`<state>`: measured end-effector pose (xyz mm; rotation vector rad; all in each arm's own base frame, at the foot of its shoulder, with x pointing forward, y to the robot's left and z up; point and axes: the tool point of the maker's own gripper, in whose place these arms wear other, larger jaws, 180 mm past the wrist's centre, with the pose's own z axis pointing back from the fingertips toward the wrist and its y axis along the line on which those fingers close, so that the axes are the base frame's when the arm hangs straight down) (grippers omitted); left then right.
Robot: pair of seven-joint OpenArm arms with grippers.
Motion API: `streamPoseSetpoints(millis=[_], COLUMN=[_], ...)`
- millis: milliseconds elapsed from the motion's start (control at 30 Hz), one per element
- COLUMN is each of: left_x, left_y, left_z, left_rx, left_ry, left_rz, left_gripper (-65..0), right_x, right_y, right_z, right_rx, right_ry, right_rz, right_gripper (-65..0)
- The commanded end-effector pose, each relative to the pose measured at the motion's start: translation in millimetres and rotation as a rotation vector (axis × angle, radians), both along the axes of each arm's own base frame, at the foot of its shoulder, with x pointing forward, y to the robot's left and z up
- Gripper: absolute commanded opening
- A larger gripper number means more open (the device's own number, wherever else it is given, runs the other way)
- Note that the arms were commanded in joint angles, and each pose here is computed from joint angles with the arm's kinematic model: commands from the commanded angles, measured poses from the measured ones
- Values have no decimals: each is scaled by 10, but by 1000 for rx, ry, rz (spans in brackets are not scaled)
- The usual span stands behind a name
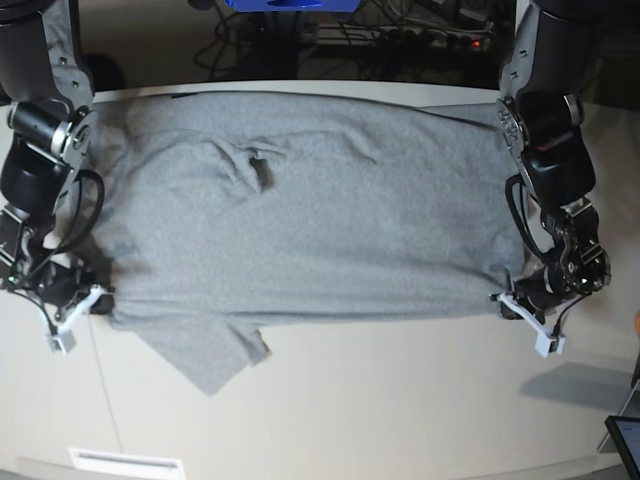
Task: Fold the T-shirt properly
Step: 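Lower both grippers and grasp the grey shirt's hem corners, then lift the hem with both grippers and fold it onto the collar edge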
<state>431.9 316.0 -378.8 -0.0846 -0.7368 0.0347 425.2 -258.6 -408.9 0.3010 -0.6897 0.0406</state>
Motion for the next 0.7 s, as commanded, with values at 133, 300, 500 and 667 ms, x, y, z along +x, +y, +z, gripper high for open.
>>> streamPoseSetpoints(millis=[133, 300, 500, 667], left_x=[76, 45, -51, -175], left_y=[95, 104, 73, 36], left_z=[292, 379, 536, 596], left_rx=[56, 95, 167, 218], left_ry=[-55, -78, -90, -82], left_rz=[-41, -56, -84, -105], left_gripper=[-650, -650, -650, -650], right_x=[183, 166, 72, 47], right_y=[-228, -202, -206, -238], right_z=[398, 457, 385, 435], right_rx=[-67, -93, -107, -134], right_ry=[-124, -150, -127, -137], right_rz=[-25, -16, -9, -5], right_gripper=[-647, -647, -647, -647])
